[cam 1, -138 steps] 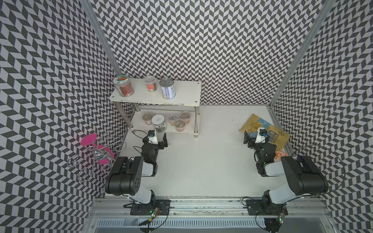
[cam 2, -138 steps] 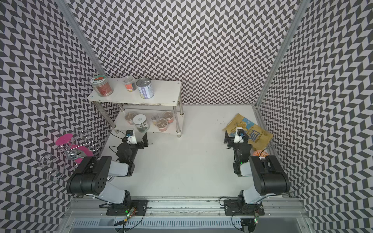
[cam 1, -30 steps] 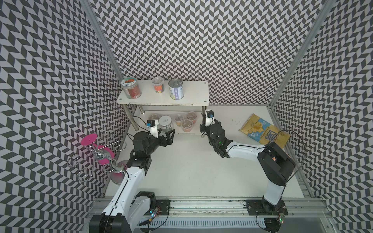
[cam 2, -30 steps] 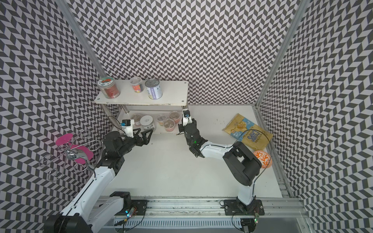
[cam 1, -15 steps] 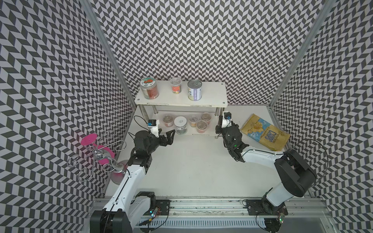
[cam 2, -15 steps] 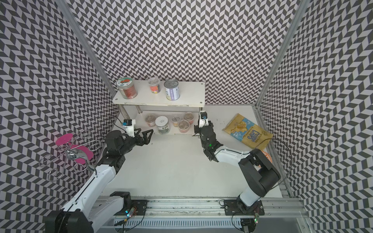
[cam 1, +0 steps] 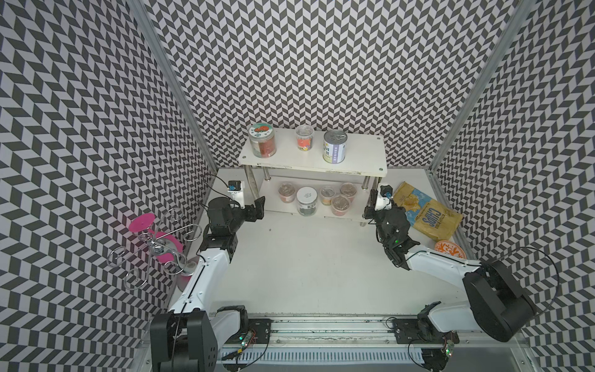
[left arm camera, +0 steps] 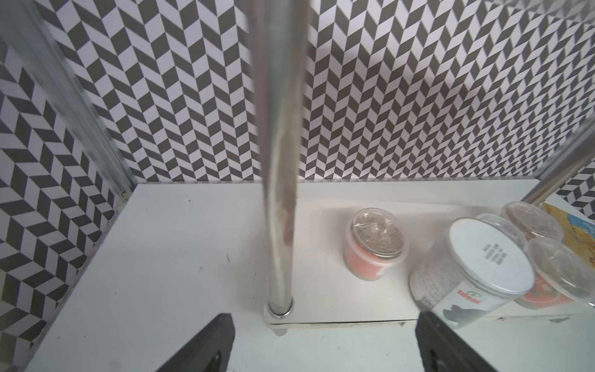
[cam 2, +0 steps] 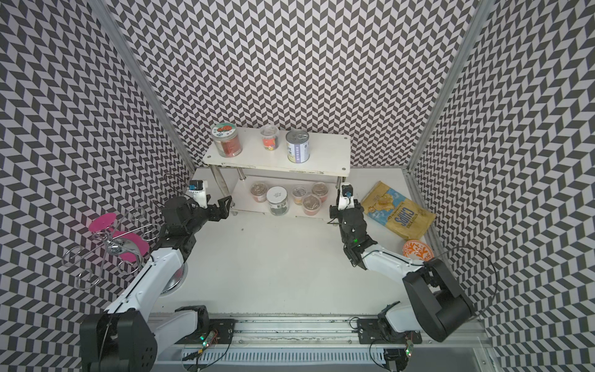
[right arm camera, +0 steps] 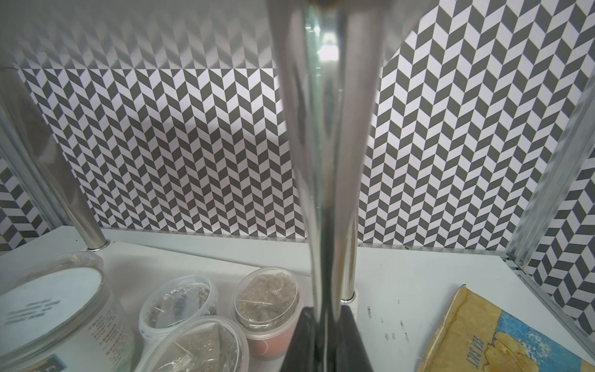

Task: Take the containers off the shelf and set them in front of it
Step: Move the shelf to the center of the board.

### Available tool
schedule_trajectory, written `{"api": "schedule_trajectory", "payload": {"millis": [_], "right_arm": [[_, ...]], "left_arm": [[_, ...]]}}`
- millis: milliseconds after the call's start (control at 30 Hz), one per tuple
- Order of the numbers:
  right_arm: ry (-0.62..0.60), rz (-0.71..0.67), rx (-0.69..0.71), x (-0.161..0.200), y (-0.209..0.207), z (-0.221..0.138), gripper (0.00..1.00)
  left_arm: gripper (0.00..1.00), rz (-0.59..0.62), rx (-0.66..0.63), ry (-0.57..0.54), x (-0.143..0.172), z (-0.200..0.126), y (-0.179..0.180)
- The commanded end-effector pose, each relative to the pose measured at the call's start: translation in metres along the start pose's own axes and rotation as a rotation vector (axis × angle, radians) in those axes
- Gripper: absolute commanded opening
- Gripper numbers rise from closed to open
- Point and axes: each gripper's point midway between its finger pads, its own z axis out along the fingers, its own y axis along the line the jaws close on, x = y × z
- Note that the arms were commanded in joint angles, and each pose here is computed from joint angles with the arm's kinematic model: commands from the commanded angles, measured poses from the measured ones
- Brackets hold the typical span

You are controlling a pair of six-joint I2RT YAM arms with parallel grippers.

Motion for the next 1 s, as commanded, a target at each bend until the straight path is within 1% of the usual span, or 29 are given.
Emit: {"api": "schedule_trajectory", "payload": {"millis": [0,133,200,300,400,533,600,700,733,767,800,833,967], "right_arm": [[-0.124,0.012,0.110,-0.040,-0.036,-0.007,0.08],[-0.122,0.013,0.114,-0.039,-0.044,-0.010,0.08],[-0.120,0.015,0.116,-0.038,-0.047,-0.010,0.08],[-0.124,0.013,0.115,-0.040,-0.049,-0.010,0.08],[-0.118,0.009,0.114,-0.039,-0.050,-0.010,0.08],[-0.113,0.010,0.113,-0.036,-0.051,-0.010,0.08],[-0.113,0.009,0.109,-0.037,-0.050,-0.010,0.08],[-0.113,0.007,0.111,-0.038,-0.052,-0.009,0.08],[-0.112,0.004,0.113,-0.038,-0.052,-0.009,0.08],[-0.110,0.003,0.115,-0.037,-0.053,-0.009,0.08],[-0.108,0.003,0.116,-0.037,-0.054,-0.009,0.08],[-0.109,0.003,0.117,-0.037,-0.055,-0.008,0.08],[-0.112,-0.002,0.116,-0.040,-0.056,-0.008,0.08]], "left_arm": [[0.89,0.074,0.020,-0.048,-0.022,0.009,0.007],[0.86,0.129,0.070,-0.053,-0.028,0.024,0.004],[0.84,0.160,0.127,-0.068,-0.030,0.030,-0.003],[0.78,0.188,0.170,-0.066,-0.030,0.040,-0.007],[0.75,0.207,0.196,-0.056,-0.031,0.050,-0.007],[0.64,0.226,0.252,-0.059,-0.035,0.061,-0.012],[0.55,0.230,0.269,-0.064,-0.035,0.065,-0.013],[0.50,0.235,0.292,-0.055,-0.032,0.070,-0.014],[0.46,0.236,0.306,-0.050,-0.031,0.071,-0.016],[0.39,0.238,0.319,-0.051,-0.032,0.071,-0.018],[0.27,0.237,0.332,-0.054,-0.032,0.071,-0.020],[0.22,0.237,0.343,-0.063,-0.033,0.071,-0.022],[0.21,0.236,0.357,-0.076,-0.038,0.072,-0.023]]}}
